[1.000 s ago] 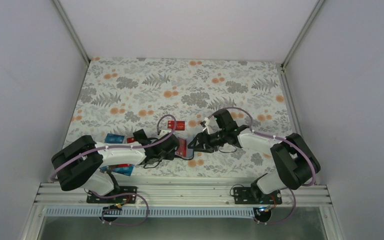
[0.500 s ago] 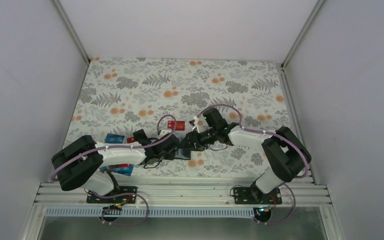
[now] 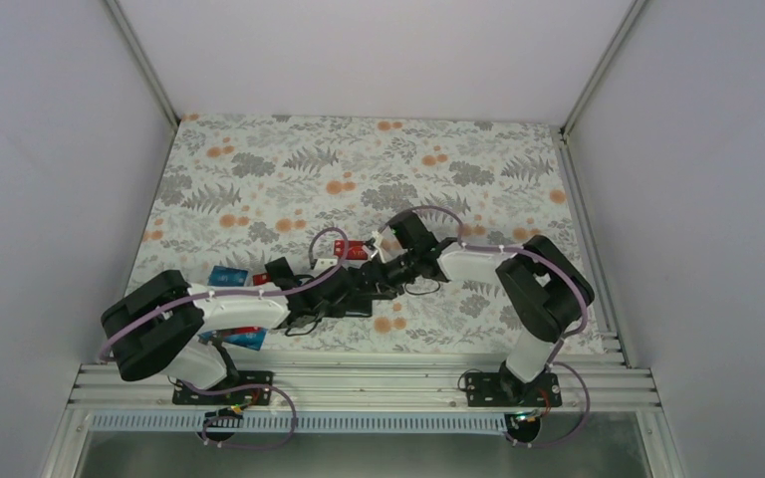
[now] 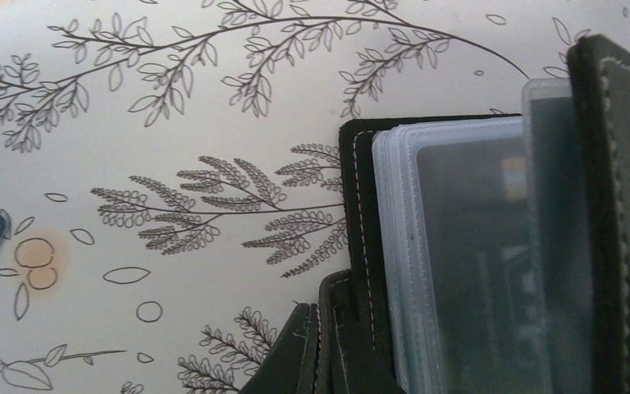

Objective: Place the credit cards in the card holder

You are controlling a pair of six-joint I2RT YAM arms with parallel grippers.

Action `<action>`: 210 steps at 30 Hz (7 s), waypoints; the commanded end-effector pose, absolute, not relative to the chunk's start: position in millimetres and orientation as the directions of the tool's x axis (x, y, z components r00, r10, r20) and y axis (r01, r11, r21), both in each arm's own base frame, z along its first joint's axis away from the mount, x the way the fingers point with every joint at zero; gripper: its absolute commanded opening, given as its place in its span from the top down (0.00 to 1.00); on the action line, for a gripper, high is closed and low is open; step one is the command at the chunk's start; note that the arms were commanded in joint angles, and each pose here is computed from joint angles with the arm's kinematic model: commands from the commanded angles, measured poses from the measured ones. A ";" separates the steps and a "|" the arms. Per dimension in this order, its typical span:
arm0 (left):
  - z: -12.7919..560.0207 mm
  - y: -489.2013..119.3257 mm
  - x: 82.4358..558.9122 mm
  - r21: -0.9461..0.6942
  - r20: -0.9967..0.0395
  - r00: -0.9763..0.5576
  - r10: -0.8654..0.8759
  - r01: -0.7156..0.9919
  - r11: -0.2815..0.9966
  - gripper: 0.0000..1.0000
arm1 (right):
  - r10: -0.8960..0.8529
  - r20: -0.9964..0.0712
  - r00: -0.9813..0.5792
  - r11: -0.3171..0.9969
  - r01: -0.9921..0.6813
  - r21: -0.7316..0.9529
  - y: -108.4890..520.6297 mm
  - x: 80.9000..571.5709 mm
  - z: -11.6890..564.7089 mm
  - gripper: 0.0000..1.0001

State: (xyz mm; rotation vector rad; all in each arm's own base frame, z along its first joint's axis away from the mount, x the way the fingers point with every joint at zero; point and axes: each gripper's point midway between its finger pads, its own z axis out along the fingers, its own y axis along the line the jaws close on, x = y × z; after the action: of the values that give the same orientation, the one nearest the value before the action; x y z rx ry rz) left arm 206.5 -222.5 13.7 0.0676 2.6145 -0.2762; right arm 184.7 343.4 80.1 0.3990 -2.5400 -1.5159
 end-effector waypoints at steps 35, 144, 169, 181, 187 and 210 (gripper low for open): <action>17.4 -220.9 203.9 -0.123 -0.463 -0.885 0.043 0.112 0.986 0.98 | -0.332 -0.120 -0.936 0.535 -0.292 0.793 338.7 217.1 47.2 0.70; 52.0 -270.9 216.6 -0.111 -0.320 -0.945 0.074 0.115 0.987 0.98 | -0.127 -0.001 -0.992 0.760 -0.098 0.642 297.9 199.3 -3.5 0.65; 42.7 -286.3 219.7 -0.129 -0.313 -0.944 0.108 0.155 0.979 0.98 | -0.160 -0.124 -0.979 0.695 -0.201 0.690 298.8 214.0 50.8 0.61; 43.4 -287.7 219.2 -0.127 -0.315 -0.941 0.121 0.168 0.978 0.98 | -0.153 -0.144 -0.978 0.799 -0.208 0.563 255.2 213.8 21.7 0.62; 44.8 -293.1 219.4 -0.134 -0.315 -0.940 0.133 0.183 0.974 0.98 | -0.212 -0.149 -0.966 0.714 -0.257 0.651 273.8 208.1 24.8 0.63; 40.7 -305.1 215.6 -0.131 -0.281 -0.942 0.185 0.229 0.965 0.98 | -0.228 -0.106 -0.968 0.707 -0.239 0.666 276.5 203.5 7.2 0.67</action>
State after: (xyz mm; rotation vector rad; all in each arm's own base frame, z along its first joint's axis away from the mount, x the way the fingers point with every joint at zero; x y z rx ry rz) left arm 220.4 -294.4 40.7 0.2576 2.8288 -0.1973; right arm 205.7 282.4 22.7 0.3997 -2.9042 -1.2035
